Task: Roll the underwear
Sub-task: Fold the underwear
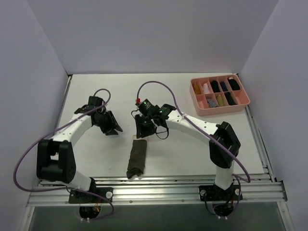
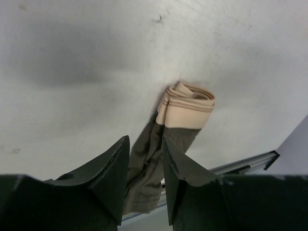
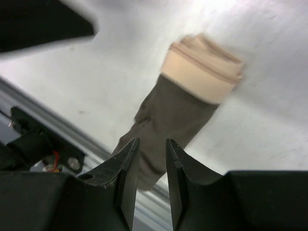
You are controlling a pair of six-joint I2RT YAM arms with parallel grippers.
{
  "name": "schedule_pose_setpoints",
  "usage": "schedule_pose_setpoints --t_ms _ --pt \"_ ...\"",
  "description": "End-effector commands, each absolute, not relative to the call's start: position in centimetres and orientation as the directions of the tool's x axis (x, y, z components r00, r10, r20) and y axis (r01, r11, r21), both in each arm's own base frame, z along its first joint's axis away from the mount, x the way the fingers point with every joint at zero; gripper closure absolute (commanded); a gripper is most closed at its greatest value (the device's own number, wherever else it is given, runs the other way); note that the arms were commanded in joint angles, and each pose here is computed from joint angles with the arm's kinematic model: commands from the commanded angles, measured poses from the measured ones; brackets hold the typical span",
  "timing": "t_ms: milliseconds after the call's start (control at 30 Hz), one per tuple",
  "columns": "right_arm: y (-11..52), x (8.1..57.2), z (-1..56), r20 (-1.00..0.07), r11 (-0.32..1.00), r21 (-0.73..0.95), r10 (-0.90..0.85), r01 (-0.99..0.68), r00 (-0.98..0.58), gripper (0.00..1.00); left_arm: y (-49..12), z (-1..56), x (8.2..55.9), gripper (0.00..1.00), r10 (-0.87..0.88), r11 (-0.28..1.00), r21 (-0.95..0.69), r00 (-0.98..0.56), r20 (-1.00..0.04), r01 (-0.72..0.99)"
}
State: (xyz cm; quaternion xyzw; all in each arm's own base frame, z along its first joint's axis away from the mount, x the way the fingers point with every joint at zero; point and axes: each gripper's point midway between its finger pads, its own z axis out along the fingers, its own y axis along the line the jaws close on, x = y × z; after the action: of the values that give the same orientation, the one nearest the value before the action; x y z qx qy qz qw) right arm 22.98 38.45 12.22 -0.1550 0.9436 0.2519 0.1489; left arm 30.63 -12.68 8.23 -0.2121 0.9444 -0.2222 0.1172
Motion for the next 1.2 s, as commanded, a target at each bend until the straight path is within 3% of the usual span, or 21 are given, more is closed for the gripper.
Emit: schedule_pose_setpoints --t_ms 0,133,200,467,700,1167 --pt "36.8 25.9 9.8 -0.360 0.864 0.348 -0.234 -0.363 -0.903 0.76 -13.6 10.4 27.3 0.59 -0.430 0.786 -0.528 -0.899 -0.089 -0.323" --pt "36.9 27.9 7.5 -0.335 0.870 0.323 -0.262 -0.372 -0.905 0.76 -15.1 12.2 24.3 0.64 -0.444 0.708 -0.638 -0.893 -0.070 -0.302" --pt "37.5 28.3 6.5 -0.326 0.864 0.325 -0.280 -0.385 -0.903 0.76 -16.1 12.2 22.2 0.66 -0.449 0.648 -0.693 -0.894 -0.010 -0.318" --pt "37.2 28.5 1.8 -0.273 0.888 0.283 -0.288 -0.363 -0.918 0.76 -20.9 11.6 20.3 0.66 -0.433 0.531 -0.796 -0.901 0.038 -0.289" --pt "34.9 28.9 0.0 -0.256 0.936 0.213 -0.225 -0.282 -0.940 0.77 -23.7 8.7 19.7 0.66 -0.361 0.627 -0.734 -0.932 0.023 -0.261" --pt "33.2 30.4 -1.0 -0.250 0.963 0.179 -0.153 -0.201 -0.956 0.79 -20.0 1.9 15.3 0.72 -0.376 0.756 -0.557 -0.925 0.063 -0.345"
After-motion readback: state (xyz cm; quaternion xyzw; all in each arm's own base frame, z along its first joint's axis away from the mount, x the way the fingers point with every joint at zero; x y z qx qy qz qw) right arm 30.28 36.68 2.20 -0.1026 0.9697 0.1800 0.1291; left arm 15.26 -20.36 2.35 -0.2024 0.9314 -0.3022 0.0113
